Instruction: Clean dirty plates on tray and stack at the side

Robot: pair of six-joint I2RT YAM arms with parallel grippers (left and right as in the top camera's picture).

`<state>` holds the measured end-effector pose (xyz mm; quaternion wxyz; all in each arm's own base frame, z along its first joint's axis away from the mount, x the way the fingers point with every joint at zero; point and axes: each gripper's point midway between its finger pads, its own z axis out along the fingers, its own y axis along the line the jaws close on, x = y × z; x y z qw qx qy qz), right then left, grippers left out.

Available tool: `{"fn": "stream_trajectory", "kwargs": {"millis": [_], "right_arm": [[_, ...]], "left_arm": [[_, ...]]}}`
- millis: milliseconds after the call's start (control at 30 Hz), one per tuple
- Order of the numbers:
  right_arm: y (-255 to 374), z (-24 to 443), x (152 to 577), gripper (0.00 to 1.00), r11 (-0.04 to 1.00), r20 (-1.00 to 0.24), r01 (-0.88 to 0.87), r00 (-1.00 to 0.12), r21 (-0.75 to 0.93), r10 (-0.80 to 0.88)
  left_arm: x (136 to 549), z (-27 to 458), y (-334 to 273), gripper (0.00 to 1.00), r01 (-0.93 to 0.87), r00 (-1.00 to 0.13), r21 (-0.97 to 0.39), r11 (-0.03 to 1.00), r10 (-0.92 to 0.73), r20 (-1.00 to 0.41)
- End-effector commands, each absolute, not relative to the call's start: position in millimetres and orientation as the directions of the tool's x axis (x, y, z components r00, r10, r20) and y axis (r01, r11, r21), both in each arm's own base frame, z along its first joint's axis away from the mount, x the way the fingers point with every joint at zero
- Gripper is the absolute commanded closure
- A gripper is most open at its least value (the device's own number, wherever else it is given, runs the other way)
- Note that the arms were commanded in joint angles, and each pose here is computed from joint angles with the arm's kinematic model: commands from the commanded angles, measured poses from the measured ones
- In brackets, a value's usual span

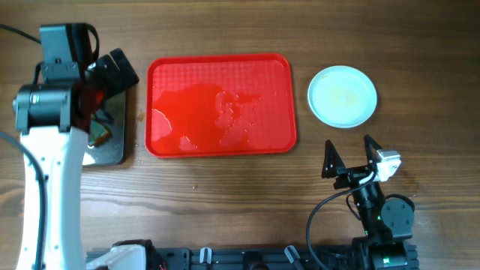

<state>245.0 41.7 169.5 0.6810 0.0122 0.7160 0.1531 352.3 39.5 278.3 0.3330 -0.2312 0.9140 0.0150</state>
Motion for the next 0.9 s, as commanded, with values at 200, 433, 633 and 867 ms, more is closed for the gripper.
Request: {"fn": "stream_trajectory", "kwargs": {"millis": [200,433,633,867], "right_arm": [[43.1,171.5,244.2,0.0,0.948,-0.969,-0.203,-0.067,0.246,0.237],[43.2,171.5,244.2,0.0,0.948,-0.969,-0.203,-0.067,0.246,0.237],[43.1,171.5,244.2,0.0,0.948,-0.969,-0.203,-0.067,0.246,0.237],[43.2,171.5,244.2,0.0,0.948,-0.969,-0.203,-0.067,0.246,0.237]], "left_arm": [[329.9,247.1,22.5,0.0,-0.277,-0.417,-0.278,0.92,-0.375,-0.828],[284.7,178.7,7.9,0.0,-0.171,-0.34,-0.335,0.926,-0.375,-0.862],[258.2,160.0,7.7,0.0,-0.139,-0.256,-0.346,0.928,-0.371,-0.893],[250.3,161.9,6.5,0.0,-0.077,-0.111,-0.346,0.935,-0.353,-0.929]]}}
